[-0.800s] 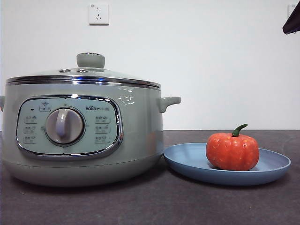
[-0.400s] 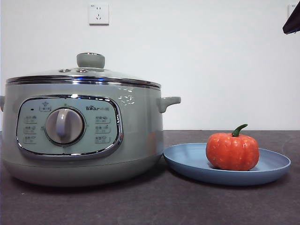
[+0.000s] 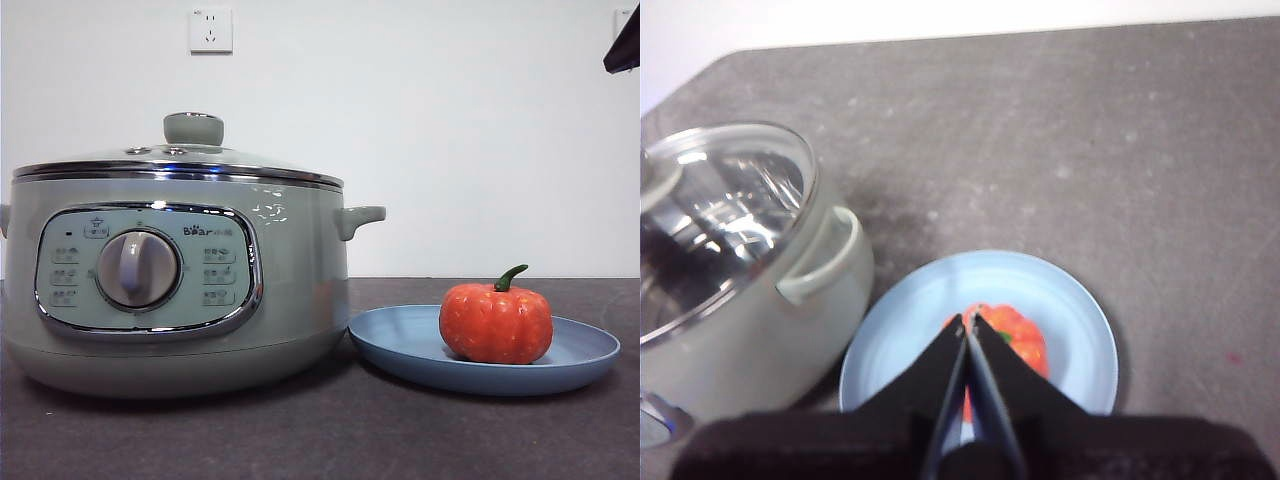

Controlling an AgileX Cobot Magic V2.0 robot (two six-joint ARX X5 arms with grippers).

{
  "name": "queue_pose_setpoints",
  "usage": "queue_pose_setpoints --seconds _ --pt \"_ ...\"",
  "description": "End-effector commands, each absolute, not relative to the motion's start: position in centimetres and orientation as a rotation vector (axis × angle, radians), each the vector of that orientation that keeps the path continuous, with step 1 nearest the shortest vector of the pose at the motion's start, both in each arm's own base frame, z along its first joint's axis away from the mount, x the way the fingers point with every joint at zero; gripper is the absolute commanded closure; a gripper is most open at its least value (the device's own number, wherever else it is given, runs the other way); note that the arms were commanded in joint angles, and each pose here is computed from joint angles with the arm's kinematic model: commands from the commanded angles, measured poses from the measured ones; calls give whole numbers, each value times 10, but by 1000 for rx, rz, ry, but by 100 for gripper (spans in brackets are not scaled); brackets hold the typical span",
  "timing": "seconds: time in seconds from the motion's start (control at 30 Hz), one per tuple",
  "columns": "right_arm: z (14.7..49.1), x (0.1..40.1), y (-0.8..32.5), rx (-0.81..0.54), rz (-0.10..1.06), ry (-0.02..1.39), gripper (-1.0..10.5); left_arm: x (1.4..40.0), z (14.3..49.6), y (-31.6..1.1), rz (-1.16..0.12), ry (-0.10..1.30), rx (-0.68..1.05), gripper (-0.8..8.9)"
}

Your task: Take the pumpkin out from the steamer,put the pumpkin in the blue plate,close the lid

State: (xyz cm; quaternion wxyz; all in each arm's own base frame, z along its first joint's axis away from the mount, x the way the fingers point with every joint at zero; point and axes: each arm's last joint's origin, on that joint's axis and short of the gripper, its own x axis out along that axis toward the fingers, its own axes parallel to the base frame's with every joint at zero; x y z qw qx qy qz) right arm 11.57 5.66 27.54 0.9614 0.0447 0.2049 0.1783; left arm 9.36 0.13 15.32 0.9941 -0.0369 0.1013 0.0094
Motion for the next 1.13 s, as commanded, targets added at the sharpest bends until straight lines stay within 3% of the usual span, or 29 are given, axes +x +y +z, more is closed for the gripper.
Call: queue_pose_setpoints --seconds 0.03,0.2,0.5,0.73,0.97,1.13 --pt "277 110 48 63 310 362 946 94 148 2 23 210 -80 816" --pt "274 98 29 -15 307 250 946 94 148 2 23 210 -80 816" --pt "212 95 7 1 146 26 946 94 148 2 23 210 -80 816" --pt "172 96 7 13 143 53 946 94 148 2 23 210 -80 816" --pt "155 94 7 31 140 178 946 94 148 2 23 210 -80 816" --pt "151 96 7 44 140 147 946 94 148 2 23 210 -80 816"
